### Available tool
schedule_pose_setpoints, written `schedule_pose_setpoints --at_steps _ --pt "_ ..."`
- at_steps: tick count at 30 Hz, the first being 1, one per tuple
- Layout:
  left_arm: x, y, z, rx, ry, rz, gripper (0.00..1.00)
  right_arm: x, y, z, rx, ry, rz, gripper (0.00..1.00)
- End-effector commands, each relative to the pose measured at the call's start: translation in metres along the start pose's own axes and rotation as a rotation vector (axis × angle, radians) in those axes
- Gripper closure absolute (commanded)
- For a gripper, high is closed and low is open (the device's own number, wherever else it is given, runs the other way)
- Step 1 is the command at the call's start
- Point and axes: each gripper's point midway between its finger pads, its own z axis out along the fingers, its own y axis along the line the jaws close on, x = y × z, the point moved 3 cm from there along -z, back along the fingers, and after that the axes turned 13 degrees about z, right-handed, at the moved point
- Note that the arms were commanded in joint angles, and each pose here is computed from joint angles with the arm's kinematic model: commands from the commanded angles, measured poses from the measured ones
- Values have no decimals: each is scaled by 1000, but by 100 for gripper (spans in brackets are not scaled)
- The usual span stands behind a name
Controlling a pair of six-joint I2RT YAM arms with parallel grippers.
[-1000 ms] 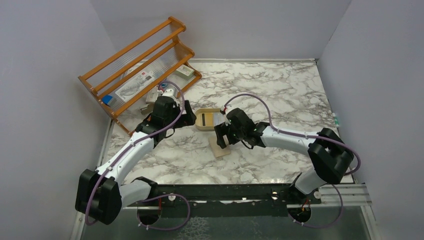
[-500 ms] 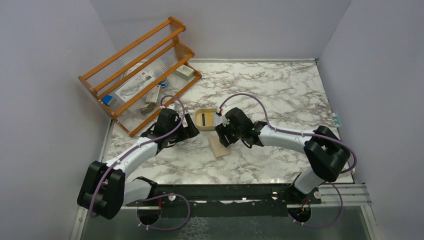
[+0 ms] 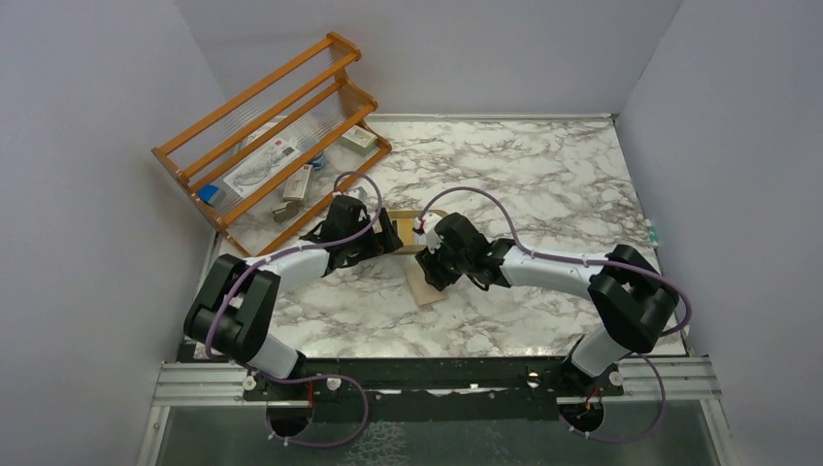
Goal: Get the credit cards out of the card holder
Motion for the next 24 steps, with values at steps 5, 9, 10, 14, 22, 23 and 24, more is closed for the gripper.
schedule_pose_setpoints --at_steps 5,9,10,14,22,23,24 --pt "-1 -7 28 42 45 34 4 11 7 8 -9 47 -54 50" --pt "-2 -11 38 42 62 26 5 16 3 10 15 55 -54 56" --pt "-2 -12 41 41 64 21 5 17 2 11 22 57 -51 58" --pt "-5 -14 52 32 76 -3 6 19 -2 13 51 58 -46 67" --pt "-34 -15 75 -27 54 -14 7 17 -15 14 143 30 -13 99" --pt "-38 -15 79 -35 51 -13 7 16 -16 14 154 24 -12 99" --pt "-42 -16 82 -42 46 -12 7 14 -17 14 163 19 -11 99"
